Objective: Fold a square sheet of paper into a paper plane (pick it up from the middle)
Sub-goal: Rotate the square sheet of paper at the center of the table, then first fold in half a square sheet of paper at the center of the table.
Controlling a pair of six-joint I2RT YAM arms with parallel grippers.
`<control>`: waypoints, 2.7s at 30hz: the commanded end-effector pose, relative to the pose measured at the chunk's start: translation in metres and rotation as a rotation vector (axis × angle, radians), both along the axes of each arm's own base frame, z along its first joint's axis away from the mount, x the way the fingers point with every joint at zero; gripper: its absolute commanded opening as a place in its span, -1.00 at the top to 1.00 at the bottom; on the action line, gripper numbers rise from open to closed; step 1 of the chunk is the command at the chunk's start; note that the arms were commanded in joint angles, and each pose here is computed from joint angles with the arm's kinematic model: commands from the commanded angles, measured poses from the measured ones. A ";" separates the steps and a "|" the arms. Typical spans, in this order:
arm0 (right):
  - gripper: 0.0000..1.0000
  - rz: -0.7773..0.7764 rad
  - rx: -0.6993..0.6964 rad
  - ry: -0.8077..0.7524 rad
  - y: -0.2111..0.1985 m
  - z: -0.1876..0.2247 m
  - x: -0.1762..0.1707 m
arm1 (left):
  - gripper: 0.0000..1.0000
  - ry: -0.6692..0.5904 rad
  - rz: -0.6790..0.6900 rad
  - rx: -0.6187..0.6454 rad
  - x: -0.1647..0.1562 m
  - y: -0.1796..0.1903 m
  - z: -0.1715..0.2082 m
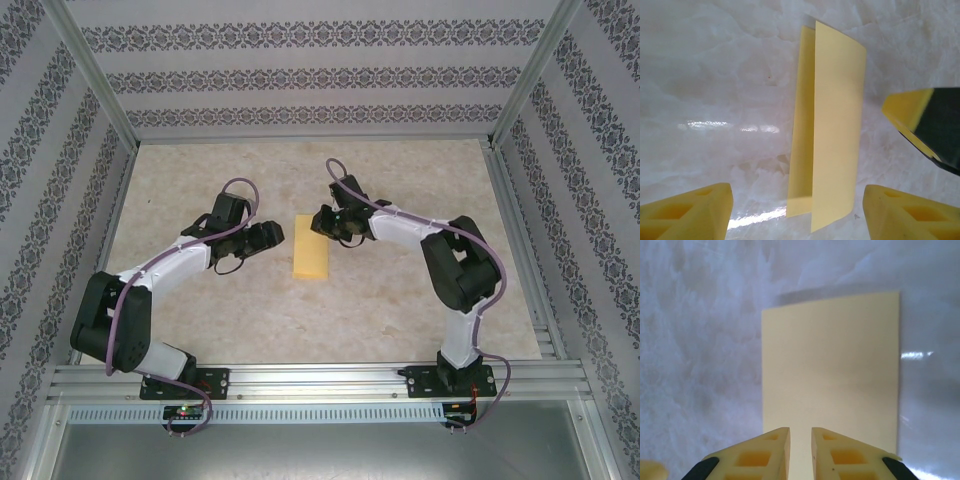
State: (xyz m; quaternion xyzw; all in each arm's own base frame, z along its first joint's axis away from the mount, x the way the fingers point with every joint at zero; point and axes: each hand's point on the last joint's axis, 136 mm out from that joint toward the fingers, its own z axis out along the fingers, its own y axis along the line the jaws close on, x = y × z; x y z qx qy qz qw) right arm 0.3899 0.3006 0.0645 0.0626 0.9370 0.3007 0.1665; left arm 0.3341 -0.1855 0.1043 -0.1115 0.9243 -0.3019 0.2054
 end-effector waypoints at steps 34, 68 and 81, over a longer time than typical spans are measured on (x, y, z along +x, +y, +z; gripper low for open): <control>0.72 -0.033 0.166 0.006 -0.047 0.001 -0.030 | 0.77 0.095 -0.193 -0.182 -0.044 -0.147 -0.020; 1.00 0.175 0.100 0.129 -0.036 -0.049 -0.045 | 1.00 0.164 -0.181 -0.005 -0.038 -0.151 -0.076; 1.00 0.203 0.094 0.134 -0.035 -0.052 -0.046 | 1.00 0.152 -0.191 -0.032 -0.034 -0.158 -0.080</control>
